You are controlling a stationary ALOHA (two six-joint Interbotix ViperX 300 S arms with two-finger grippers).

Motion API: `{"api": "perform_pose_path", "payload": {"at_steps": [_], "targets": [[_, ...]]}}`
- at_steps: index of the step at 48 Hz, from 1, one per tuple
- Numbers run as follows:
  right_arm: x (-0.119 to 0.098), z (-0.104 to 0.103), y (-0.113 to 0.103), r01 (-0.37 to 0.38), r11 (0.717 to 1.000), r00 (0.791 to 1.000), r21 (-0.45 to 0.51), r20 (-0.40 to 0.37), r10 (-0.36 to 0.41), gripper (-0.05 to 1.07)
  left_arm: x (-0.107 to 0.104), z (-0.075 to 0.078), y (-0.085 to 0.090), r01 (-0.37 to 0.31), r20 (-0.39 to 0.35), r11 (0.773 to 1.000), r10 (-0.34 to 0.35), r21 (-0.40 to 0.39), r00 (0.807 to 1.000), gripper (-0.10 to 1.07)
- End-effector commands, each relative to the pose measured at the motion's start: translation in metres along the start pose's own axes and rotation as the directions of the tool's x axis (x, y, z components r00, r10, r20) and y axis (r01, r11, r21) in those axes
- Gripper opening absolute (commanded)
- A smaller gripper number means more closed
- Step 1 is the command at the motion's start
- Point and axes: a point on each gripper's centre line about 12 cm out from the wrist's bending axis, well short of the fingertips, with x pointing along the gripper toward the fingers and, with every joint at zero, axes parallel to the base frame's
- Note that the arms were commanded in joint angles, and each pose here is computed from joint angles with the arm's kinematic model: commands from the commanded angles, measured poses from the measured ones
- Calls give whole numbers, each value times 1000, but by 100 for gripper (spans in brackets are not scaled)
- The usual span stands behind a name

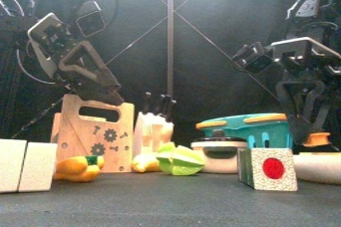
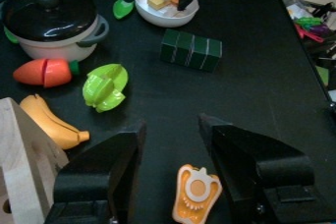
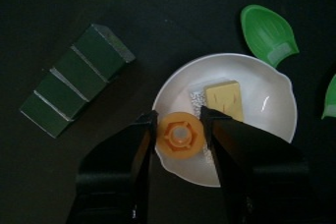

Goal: Place nut in pan

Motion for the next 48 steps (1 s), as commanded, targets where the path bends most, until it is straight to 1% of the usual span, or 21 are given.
{"api": "perform_pose_path", "payload": {"at_steps": [1,7,16,35,48], "targets": [[-7,3,3,-26,1000,1000,3,11,26,73,1,6,-1,3,21,1000,-3,-2,1000,84],[-7,3,3,-26,1000,1000,2,12,26,77,1,6,-1,3,21,1000,-3,0,1000,84],[-7,3,3,-29,1000,1000,2,12,29,89,1,6,-1,3,21,1000,-3,-2,1000,84],[-8,4,3,-28,1000,999,-1,18,28,90,1,6,-1,3,21,1000,-3,-2,1000,84],[-8,5,3,-27,999,999,-21,30,28,90,1,6,-1,1,21,1000,-1,-2,1000,84]]}}
